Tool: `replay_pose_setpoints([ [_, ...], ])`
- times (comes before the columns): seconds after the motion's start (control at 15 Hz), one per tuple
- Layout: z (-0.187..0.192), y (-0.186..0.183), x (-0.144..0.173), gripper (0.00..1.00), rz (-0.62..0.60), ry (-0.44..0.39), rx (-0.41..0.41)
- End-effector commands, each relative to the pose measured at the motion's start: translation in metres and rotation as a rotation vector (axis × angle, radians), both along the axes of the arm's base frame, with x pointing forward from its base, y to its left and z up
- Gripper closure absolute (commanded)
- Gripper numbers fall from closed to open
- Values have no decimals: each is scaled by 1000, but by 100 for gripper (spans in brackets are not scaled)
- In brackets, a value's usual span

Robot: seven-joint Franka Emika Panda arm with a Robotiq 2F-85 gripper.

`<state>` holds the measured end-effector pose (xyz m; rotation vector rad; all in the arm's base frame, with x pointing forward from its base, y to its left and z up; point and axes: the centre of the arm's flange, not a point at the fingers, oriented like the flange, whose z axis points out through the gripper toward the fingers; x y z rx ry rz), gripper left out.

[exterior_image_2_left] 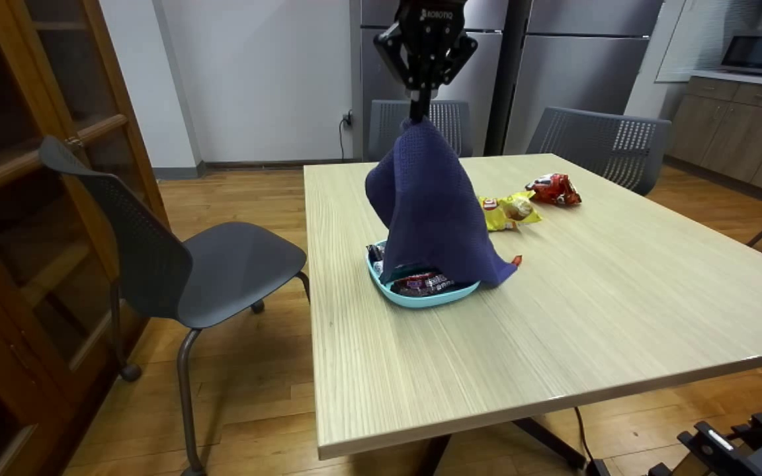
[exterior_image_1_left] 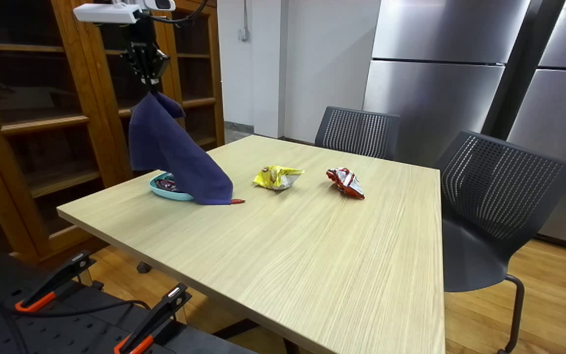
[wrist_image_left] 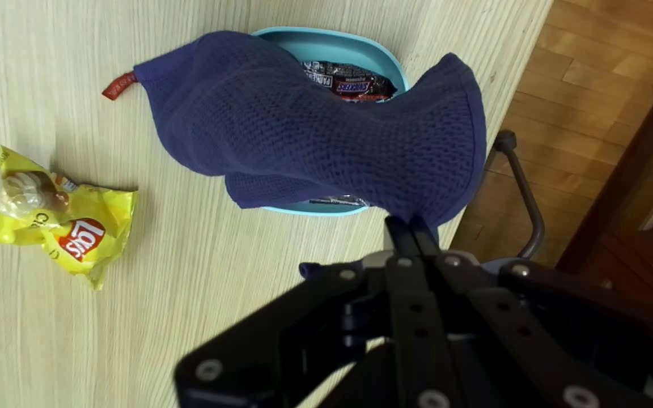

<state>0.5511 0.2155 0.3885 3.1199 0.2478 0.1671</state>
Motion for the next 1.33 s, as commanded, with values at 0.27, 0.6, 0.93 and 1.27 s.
replay_pose_setpoints([
  [0.27, -21, 7, 12, 100, -4, 64, -46],
  [0.6, -35, 7, 23, 100, -18, 100, -67],
  [0.93, -55, 10, 36, 100, -33, 129, -107],
  [1.27, -78, 10, 58, 100, -73, 127, -124],
])
